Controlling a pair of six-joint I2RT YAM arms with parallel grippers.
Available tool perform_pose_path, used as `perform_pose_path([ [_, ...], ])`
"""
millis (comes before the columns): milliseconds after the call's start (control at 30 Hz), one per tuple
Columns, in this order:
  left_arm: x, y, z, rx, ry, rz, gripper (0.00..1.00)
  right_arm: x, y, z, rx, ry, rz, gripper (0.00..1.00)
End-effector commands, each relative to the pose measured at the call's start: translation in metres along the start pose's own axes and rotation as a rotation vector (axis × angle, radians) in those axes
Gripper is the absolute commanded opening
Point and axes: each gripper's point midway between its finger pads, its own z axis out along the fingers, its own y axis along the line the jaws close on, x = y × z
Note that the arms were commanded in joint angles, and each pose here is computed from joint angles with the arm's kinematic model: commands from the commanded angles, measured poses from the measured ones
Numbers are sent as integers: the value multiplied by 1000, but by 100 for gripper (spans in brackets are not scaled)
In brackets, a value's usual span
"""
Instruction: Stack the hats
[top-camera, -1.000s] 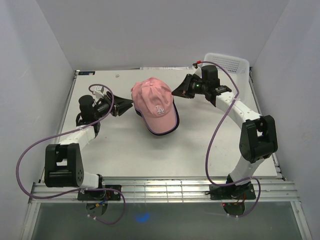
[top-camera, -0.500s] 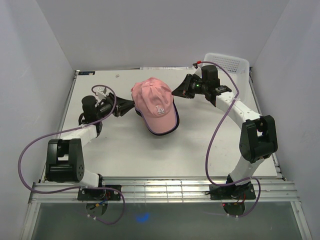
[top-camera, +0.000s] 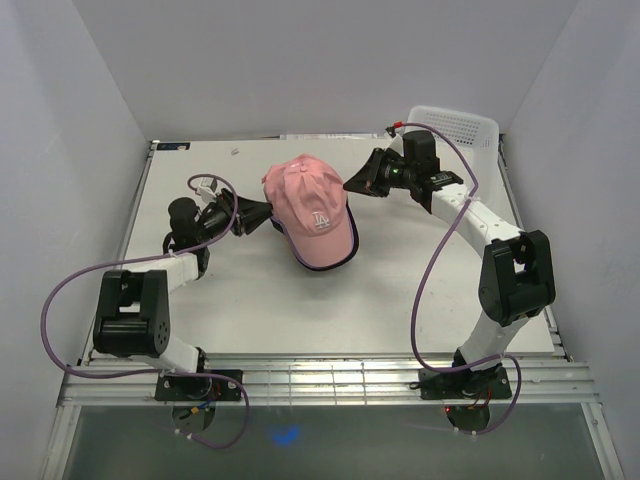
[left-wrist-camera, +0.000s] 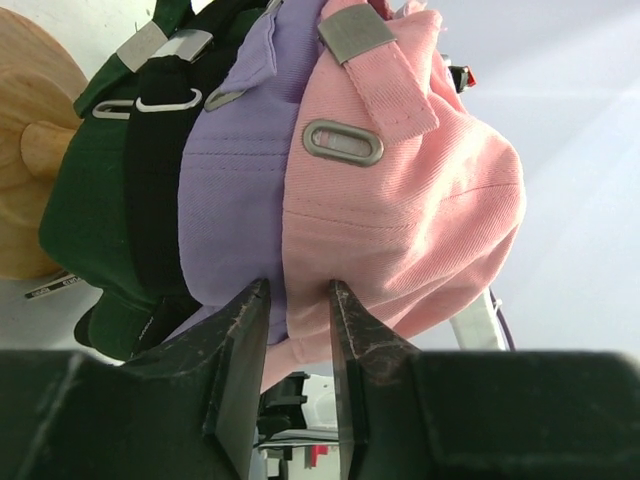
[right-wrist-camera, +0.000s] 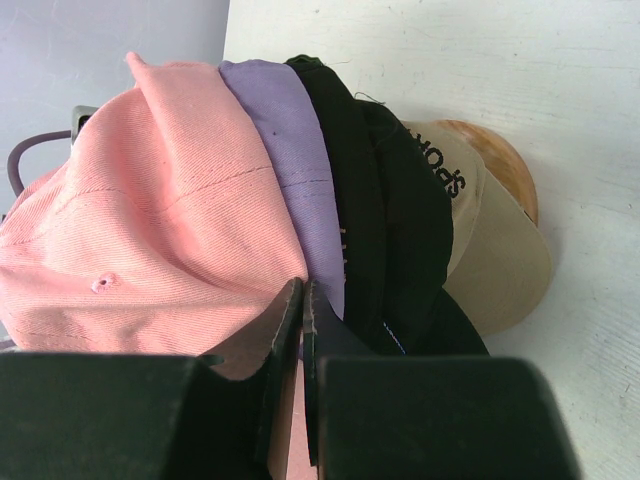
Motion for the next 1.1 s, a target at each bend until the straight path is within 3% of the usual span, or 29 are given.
perform_pose_path([
  [0, 0, -11, 1, 53, -6, 27, 39, 5, -5, 0, 14, 11, 8, 8],
  [200, -4, -12, 3, 56, -18, 32, 30, 6, -7, 1, 16, 14, 14, 8],
  [333, -6, -10, 5, 51, -19, 26, 18, 7, -7, 1, 16, 16, 16, 8],
  [467, -6, -8, 5, 40, -19, 20, 0, 6, -7, 1, 14, 14, 16, 8],
  [767, -12, 18, 5, -87, -48, -7, 0, 8, -17, 1, 67, 18, 36, 8],
  [1067, -27, 37, 4, -160, -65, -3, 0, 22, -55, 7, 179, 66, 78, 8],
])
